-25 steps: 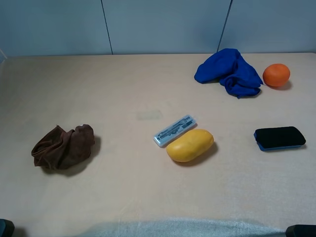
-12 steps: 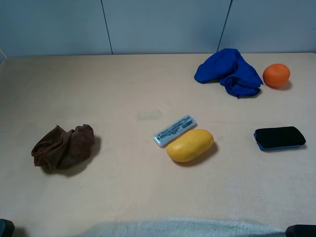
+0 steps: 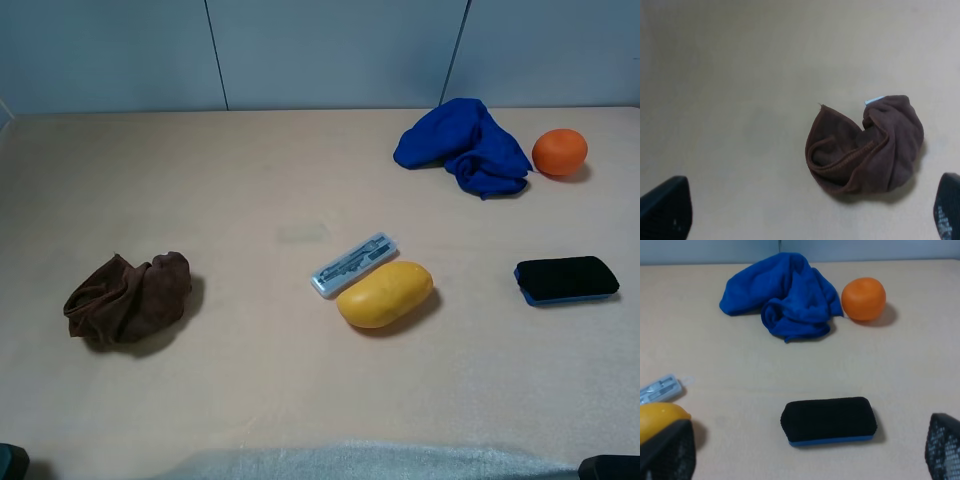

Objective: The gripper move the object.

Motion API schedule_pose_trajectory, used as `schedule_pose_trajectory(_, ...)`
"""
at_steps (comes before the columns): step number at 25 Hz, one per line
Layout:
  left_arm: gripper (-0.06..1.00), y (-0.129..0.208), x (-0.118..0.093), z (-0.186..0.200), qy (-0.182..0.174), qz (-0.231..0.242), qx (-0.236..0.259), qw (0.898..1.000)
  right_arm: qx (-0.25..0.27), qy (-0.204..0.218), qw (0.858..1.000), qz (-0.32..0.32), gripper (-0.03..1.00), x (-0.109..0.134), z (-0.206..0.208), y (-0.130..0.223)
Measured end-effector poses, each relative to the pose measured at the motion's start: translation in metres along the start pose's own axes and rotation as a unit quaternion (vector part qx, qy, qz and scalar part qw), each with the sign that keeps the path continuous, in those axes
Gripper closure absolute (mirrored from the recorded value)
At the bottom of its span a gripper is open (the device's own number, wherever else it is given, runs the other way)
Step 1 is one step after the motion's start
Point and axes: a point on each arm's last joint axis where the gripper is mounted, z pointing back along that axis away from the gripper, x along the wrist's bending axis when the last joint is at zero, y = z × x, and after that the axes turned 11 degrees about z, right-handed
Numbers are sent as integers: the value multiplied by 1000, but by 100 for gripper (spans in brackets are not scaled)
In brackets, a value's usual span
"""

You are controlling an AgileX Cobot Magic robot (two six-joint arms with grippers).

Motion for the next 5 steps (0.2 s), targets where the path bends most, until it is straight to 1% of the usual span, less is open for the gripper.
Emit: schedule_pose_trajectory(5, -4, 0, 0, 0, 0, 0, 0, 1000, 0, 0, 1000, 0, 27, 0, 0, 0)
